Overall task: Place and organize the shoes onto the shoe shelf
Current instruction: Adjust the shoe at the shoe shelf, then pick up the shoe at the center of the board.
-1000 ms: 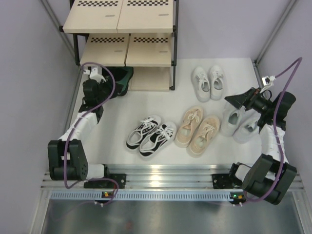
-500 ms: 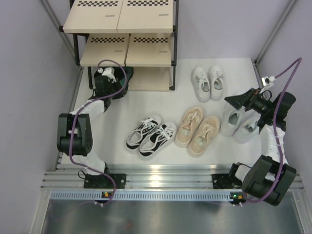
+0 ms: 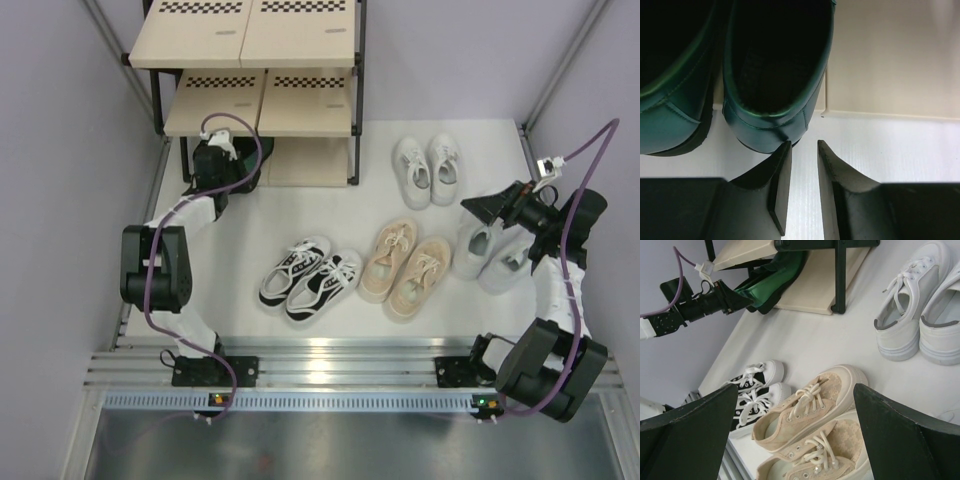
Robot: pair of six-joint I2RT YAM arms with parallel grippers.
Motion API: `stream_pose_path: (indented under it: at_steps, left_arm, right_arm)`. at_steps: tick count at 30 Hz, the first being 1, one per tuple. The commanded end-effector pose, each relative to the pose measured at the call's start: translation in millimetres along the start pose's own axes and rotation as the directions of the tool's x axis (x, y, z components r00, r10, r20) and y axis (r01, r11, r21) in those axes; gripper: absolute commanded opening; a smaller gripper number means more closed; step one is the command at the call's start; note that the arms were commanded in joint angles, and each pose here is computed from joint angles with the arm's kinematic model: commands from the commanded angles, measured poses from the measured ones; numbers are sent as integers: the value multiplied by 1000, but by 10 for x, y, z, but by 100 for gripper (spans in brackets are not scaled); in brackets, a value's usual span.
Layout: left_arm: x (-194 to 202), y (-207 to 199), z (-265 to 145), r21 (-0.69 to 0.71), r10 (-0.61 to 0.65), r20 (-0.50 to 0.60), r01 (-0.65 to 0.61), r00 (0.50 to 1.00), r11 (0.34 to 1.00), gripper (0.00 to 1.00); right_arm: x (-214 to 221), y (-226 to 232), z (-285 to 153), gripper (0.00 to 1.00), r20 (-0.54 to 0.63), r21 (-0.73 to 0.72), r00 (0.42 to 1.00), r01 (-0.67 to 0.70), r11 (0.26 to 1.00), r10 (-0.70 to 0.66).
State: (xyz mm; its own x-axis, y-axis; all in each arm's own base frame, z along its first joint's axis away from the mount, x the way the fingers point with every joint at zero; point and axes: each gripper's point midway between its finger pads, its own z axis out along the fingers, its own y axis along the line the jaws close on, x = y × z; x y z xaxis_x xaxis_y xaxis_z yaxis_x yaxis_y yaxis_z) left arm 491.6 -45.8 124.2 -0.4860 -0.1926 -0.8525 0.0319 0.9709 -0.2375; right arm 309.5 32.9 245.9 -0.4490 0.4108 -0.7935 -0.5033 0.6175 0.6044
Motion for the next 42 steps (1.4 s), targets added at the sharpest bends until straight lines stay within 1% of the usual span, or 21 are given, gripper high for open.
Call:
stream_pose_path:
  at_steps: [1, 9, 15, 18, 21, 23, 24, 25, 26, 27, 28, 29, 30, 31, 32, 34, 36, 37, 39, 40, 42]
  left_arm:
    - [-299, 83, 34, -55, 44, 78, -40, 996, 998, 33]
    - [-327, 135, -24, -88, 61, 80, -54, 995, 995, 33]
    - [-402, -112, -240, 28, 39, 105, -42, 994, 999, 37]
    - [-538, -242, -481, 76, 33, 149, -45, 988, 996, 41]
    - [-656, -331, -787, 100, 22, 201, -43, 979, 994, 52]
    - [-806, -395, -1065, 116, -5, 261, -27, 965, 993, 68]
    - [-710, -383, -1134, 119, -21, 248, -9, 969, 993, 75]
    - [-821, -419, -1347, 136, -42, 291, 3, 956, 991, 87]
    - [-782, -405, -1420, 134, -53, 289, 14, 956, 991, 93]
    - [-662, -371, -1485, 124, -70, 257, 39, 964, 992, 98]
    - [-687, -428, -1669, 147, -83, 271, 44, 959, 988, 98]
    - [-652, -454, -1750, 156, -89, 265, 49, 960, 987, 98]
    - [-466, -334, -1804, 123, -111, 205, 87, 973, 989, 99]
    - [-458, -364, -1952, 135, -143, 207, 116, 968, 984, 98]
    - [-373, -399, -2010, 149, -161, 179, 135, 971, 980, 98]
    - [-58, -435, -2131, 158, -227, 86, 212, 970, 964, 98]
    - [199, -509, -2198, 190, -276, 10, 269, 961, 944, 98]
    - [427, -541, -2239, 200, -331, -38, 332, 943, 922, 98]
    - [626, -630, -2297, 233, -390, -100, 402, 915, 885, 95]
    - [705, -675, -2339, 244, -433, -127, 451, 892, 858, 94]
    - [977, -667, -2334, 209, -462, -201, 499, 864, 841, 92]
  right_arm:
    - [-163, 19, -32, 99, 30, 1, 995, 97, 995, -97]
    - [-169, 21, -35, 99, 31, 1, 995, 98, 995, -98]
    - [-165, 30, -41, 99, 32, 2, 994, 104, 995, -104]
    - [-167, 39, -48, 100, 30, 2, 993, 115, 993, -115]
    - [-165, 57, -56, 100, 25, 3, 989, 149, 989, -149]
    - [-157, 81, -69, 99, 16, 3, 987, 161, 987, -161]
    - [-159, 81, -75, 100, 13, 5, 981, 192, 981, -192]
    - [-181, 115, -83, 99, 11, 1, 977, 212, 977, -212]
    - [-142, 125, -90, 99, -4, -2, 980, 201, 980, -201]
    - [-140, 127, -94, 99, -11, -4, 970, 245, 970, -245]
    - [-186, 196, -83, 100, -13, -16, 958, 287, 958, -287]
    - [-82, 211, -88, 100, -50, -19, 969, 240, 970, -241]
    - [-69, 208, -76, 100, -66, -31, 941, 332, 943, -333]
    - [-73, 289, -18, 99, -93, -46, 923, 369, 928, -372]
    - [88, 324, -16, 99, -158, -52, 928, 332, 942, -336]
    - [188, 433, 113, 99, -238, -115, 846, 464, 878, -478]
    - [389, 526, 175, 99, -317, -173, 792, 492, 853, -521]
    - [496, 664, 275, 99, -343, -232, 751, 514, 826, -564]
    - [699, 757, 357, 99, -388, -303, 697, 521, 798, -603]
    - [835, 853, 427, 99, -409, -350, 652, 535, 769, -639]
    - [1022, 889, 505, 99, -439, -396, 606, 532, 748, -663]
